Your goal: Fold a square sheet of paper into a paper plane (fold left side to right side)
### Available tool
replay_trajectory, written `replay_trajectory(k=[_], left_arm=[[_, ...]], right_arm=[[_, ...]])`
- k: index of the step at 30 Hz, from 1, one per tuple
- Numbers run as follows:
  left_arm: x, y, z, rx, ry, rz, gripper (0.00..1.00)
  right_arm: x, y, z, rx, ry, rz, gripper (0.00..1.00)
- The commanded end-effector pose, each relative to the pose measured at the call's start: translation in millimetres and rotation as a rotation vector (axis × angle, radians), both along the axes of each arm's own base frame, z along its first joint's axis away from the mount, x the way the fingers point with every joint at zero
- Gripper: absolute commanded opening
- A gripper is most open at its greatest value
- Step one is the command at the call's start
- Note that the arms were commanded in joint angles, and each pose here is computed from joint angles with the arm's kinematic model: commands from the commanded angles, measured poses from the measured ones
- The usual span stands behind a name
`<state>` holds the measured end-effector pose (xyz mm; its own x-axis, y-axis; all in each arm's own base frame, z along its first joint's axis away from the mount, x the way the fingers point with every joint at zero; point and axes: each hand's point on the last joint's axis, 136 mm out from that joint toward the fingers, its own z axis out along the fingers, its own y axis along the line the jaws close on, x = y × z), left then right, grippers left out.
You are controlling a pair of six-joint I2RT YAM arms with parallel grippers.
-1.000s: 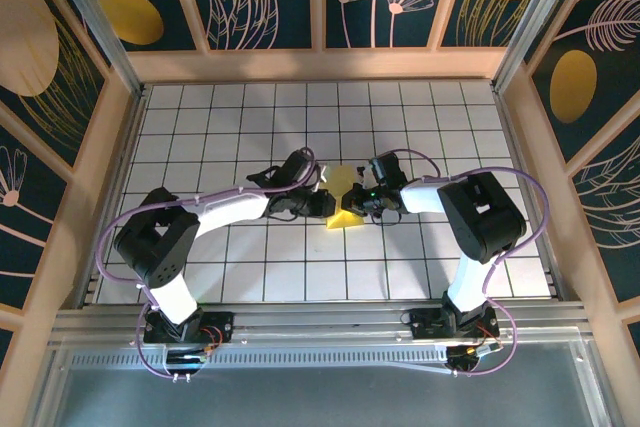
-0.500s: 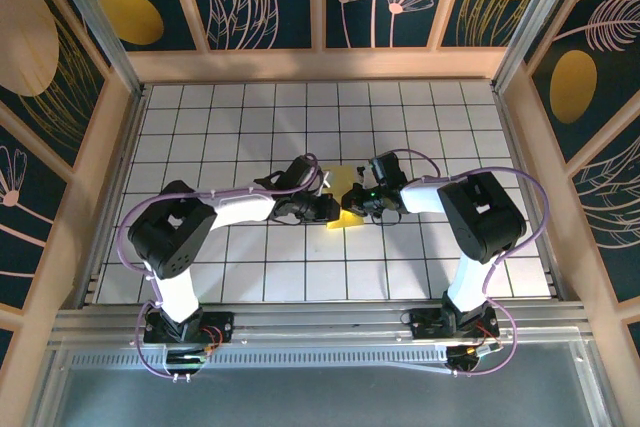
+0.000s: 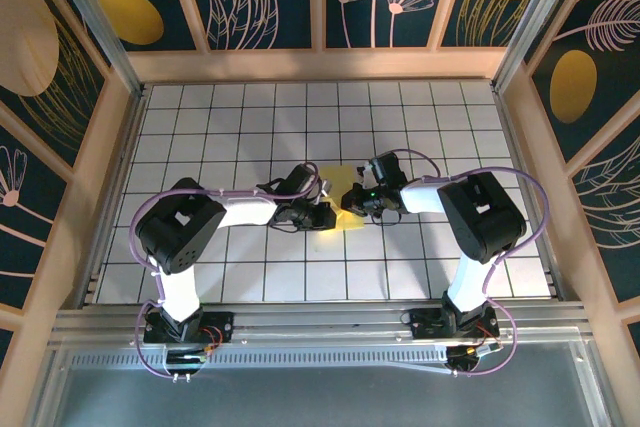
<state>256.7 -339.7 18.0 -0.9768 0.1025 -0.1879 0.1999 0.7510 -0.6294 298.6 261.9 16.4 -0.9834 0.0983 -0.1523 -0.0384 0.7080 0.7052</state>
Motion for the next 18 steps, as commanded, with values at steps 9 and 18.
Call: replay_trajectory(k=[9, 18], left_arm=[[-3, 5, -12, 0.010, 0.029, 0.012, 0.13], [-7, 16, -24, 0.063, 0.036, 0.019, 0.10]], right_arm=[[-21, -10, -24, -0.078, 0.077, 0.013, 0.00], [-10, 0, 0, -0.024, 0.019, 0.026, 0.00]])
